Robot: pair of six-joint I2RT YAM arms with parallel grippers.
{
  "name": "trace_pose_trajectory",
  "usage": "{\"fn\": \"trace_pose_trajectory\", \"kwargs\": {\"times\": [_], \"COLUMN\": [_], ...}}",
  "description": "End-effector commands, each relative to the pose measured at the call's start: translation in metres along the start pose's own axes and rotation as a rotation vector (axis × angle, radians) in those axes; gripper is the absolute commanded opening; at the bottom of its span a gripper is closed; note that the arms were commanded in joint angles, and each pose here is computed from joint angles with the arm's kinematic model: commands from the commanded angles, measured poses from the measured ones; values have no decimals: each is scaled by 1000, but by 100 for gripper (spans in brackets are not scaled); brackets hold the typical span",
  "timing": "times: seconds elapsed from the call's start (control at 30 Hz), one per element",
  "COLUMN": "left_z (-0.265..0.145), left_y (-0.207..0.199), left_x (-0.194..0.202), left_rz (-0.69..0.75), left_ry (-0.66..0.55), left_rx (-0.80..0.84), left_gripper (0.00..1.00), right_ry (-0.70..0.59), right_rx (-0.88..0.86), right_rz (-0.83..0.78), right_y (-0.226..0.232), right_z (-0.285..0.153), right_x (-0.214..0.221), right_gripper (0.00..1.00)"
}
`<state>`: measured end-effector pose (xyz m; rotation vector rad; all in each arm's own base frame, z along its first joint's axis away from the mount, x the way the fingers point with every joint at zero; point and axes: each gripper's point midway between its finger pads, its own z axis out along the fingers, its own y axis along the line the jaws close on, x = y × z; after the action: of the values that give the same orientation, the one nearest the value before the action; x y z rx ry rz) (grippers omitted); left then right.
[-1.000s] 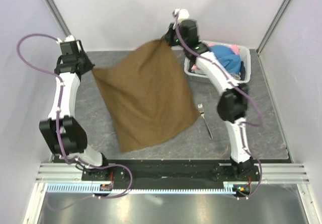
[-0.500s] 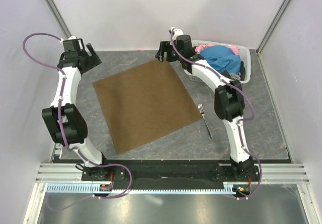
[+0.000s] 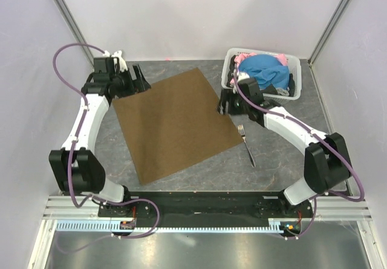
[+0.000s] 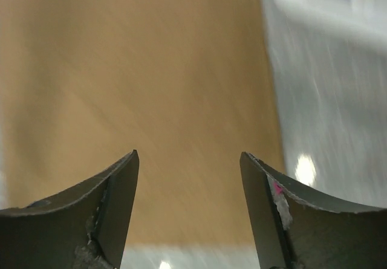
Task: Fold the napkin, place the utensils inside, and roll it up
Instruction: Fold the napkin
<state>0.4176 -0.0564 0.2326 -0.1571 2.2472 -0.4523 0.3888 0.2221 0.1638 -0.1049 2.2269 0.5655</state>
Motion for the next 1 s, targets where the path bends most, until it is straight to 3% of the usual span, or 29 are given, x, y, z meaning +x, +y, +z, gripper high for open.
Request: {"fn": "trace_pose_trajectory", "kwargs": {"times": [0.0, 0.13, 0.37, 0.97], "left_z": [-26, -33, -47, -53], "left_y": [-7, -2, -1, -5], "left_x": [32, 35, 27, 25], "left_rz": [54, 53, 65, 65], "left_ry": [7, -28, -82, -98], "left_rx": [73, 40, 18, 30], "left_gripper": [93, 94, 94, 93], "right_ry": [153, 221, 349, 442], "right_rx": [192, 280, 260, 279], "right_rz": [16, 25, 113, 163], "right_y": [-52, -76, -77, -88], "right_z": [-33, -50, -46, -41], "right_x": [62, 88, 129, 174], "right_gripper": [72, 67, 60, 61]}}
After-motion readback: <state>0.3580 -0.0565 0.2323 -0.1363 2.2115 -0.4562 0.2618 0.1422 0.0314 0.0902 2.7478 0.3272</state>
